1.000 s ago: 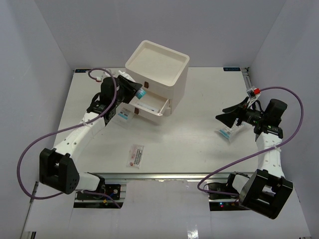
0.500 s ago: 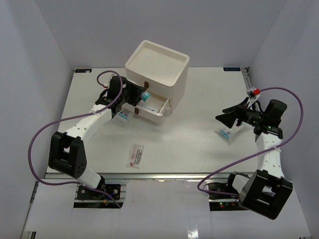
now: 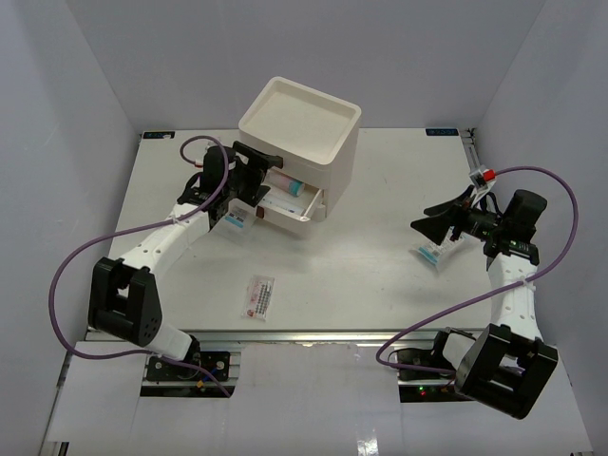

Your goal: Organize the makeup

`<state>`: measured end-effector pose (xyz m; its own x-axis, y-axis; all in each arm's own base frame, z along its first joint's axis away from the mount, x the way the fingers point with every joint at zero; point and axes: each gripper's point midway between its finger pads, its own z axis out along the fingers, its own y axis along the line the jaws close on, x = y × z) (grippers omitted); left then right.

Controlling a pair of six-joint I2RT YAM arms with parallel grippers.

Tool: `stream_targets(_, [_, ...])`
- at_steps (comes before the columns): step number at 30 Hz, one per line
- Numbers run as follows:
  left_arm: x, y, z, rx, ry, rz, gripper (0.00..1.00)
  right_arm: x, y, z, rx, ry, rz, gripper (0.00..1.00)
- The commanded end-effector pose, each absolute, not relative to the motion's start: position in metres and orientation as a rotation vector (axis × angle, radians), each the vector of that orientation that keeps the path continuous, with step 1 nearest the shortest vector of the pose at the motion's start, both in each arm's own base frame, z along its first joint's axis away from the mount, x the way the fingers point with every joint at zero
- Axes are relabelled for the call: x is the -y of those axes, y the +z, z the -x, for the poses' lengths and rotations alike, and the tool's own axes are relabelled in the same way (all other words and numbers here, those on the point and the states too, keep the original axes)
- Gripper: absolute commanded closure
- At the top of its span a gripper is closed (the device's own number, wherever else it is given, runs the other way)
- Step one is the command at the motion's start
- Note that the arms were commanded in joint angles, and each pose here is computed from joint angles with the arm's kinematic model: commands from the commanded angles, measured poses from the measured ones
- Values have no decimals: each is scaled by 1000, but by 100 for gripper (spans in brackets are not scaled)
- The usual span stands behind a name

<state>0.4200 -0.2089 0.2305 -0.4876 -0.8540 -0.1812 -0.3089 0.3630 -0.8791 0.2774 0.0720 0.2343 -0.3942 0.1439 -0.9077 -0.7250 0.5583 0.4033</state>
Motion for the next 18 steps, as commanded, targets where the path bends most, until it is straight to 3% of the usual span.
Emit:
stream_targets(1, [204, 274, -411, -1879, -1145, 906, 2, -75, 238, -271, -1684, 1006, 552, 10])
stream_targets(6, [201, 312, -390, -1772, -1136, 560, 2, -84, 250, -255, -1536, 945, 767, 10])
stream_targets(10, [186, 329, -350, -1672, -988, 205, 2, -95, 260, -246, -1424, 791, 942, 10])
stream_targets(14, [165, 294, -320, -1697, -898, 208, 2, -108, 275, -251, -1367, 633, 1060, 10])
stream_targets(15, [162, 263, -307, -1738, -894, 204, 2, -124, 286, -251, -1335, 606, 1119, 10])
stream_targets(16, [163, 271, -300, -1714, -915, 180, 2, -119, 281, -260, -1379, 566, 1098, 10])
stream_targets(18, [163, 227, -281, -1777, -939, 174, 2, -158, 301, -263, -1373, 570, 1150, 9])
